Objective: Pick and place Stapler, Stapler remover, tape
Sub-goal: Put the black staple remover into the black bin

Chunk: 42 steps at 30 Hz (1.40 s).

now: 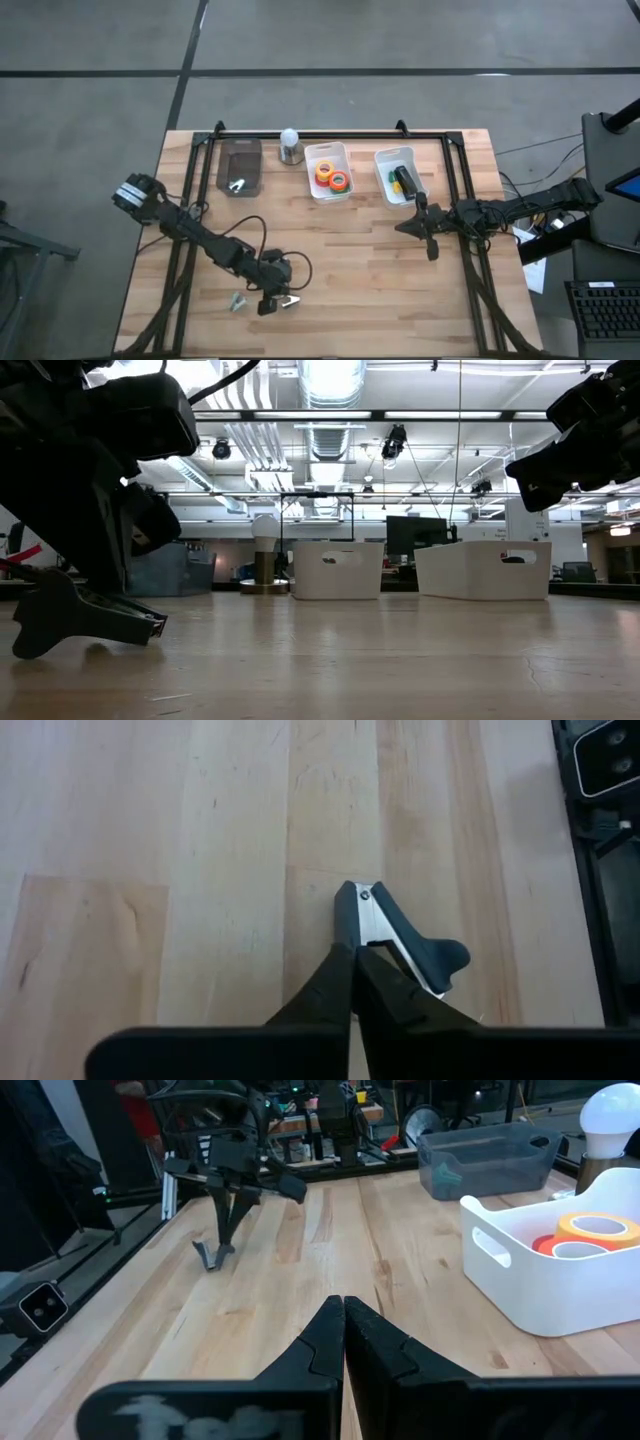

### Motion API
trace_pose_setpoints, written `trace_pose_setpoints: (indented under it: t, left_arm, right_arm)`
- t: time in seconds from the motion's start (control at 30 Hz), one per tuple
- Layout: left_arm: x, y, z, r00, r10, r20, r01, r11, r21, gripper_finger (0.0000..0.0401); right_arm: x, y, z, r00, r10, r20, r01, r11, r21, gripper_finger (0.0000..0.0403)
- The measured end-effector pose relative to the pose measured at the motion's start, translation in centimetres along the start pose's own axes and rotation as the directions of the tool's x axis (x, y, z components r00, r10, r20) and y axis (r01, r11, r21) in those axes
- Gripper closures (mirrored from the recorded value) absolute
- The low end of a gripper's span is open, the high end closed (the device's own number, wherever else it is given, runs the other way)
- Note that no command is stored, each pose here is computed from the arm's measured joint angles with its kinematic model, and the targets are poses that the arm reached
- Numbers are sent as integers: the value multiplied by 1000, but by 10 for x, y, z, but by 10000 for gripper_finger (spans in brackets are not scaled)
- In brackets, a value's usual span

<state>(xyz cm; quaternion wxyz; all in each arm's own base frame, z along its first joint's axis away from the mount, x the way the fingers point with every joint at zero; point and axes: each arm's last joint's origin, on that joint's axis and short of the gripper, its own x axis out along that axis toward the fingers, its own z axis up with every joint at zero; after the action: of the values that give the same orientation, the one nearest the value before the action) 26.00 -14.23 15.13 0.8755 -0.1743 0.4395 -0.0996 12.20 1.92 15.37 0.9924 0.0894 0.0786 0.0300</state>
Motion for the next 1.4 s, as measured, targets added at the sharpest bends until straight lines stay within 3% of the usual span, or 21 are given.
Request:
trace_pose_setpoints:
  t: [0.47,0.63,0.73,0.83,0.93,1.1,1.27,1.4]
  left_arm:
    - [-28,0,6,997,74,35,-75,996,40,396]
    - [-53,6,3,981,193,35,-194,980,41,398]
    - [-72,10,3,949,306,80,-309,950,40,396]
    - [-92,16,2,884,438,163,-448,894,28,396]
    - [-110,21,3,790,556,257,-575,818,-1,398]
    - [-135,29,2,586,713,385,-744,661,-92,393]
    - [-154,39,-2,368,813,452,-831,506,-234,396]
    - [-164,49,-4,246,856,455,-861,408,-303,397]
  right_arm:
    - [0,0,0,1000,0,0,0,1000,0,394]
    - [0,0,0,1000,0,0,0,1000,0,394]
    - [0,0,0,1000,0,0,0,1000,0,394]
    - [0,0,0,1000,1,0,-1,1000,0,394]
    - [0,0,0,1000,1,0,-1,1000,0,394]
    - [0,0,0,1000,0,0,0,1000,0,394]
    - [0,0,0,1000,0,0,0,1000,0,394]
    - [0,0,0,1000,0,0,0,1000,0,394]
